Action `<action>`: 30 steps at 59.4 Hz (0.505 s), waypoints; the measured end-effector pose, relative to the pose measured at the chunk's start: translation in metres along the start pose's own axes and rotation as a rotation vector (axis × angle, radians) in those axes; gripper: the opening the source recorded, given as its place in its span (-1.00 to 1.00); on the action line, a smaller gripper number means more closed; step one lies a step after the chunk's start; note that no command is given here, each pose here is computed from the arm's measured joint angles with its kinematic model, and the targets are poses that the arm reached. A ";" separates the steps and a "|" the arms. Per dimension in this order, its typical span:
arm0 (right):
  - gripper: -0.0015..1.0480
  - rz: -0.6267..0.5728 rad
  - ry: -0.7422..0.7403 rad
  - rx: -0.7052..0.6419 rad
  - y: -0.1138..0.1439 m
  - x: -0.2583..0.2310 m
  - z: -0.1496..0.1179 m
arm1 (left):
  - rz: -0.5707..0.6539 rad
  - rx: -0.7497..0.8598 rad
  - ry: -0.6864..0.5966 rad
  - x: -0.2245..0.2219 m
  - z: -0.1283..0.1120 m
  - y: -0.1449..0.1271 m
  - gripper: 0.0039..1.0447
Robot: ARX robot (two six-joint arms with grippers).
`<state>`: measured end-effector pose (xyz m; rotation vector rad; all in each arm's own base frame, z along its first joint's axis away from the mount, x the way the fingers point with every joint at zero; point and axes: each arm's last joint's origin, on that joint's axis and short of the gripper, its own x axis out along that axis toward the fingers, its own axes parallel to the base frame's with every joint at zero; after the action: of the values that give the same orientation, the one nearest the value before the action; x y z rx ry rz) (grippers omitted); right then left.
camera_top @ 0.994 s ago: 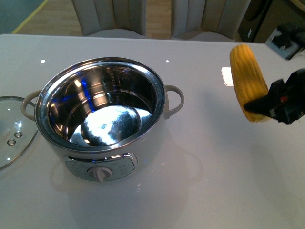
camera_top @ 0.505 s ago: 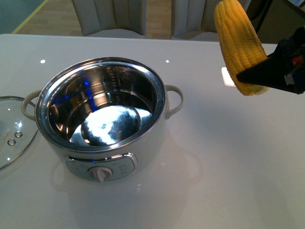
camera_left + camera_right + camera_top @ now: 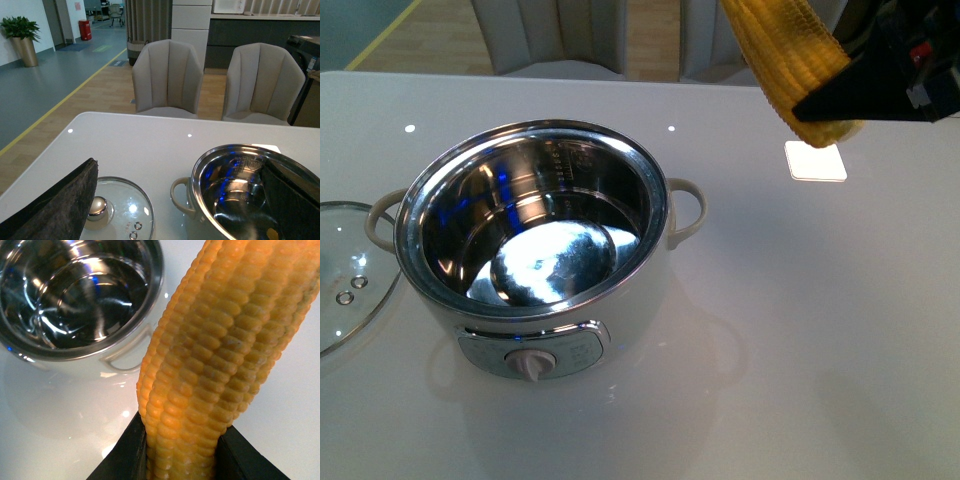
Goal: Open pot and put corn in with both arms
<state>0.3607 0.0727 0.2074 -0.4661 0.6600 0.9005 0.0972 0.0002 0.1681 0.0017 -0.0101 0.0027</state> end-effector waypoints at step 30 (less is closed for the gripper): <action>-0.56 0.006 -0.141 0.094 0.047 -0.004 0.011 | 0.000 0.000 0.000 0.000 0.000 0.000 0.88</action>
<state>0.3231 0.1030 0.2138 -0.3140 0.5717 0.8950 0.0972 0.0002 0.1681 0.0017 -0.0101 0.0027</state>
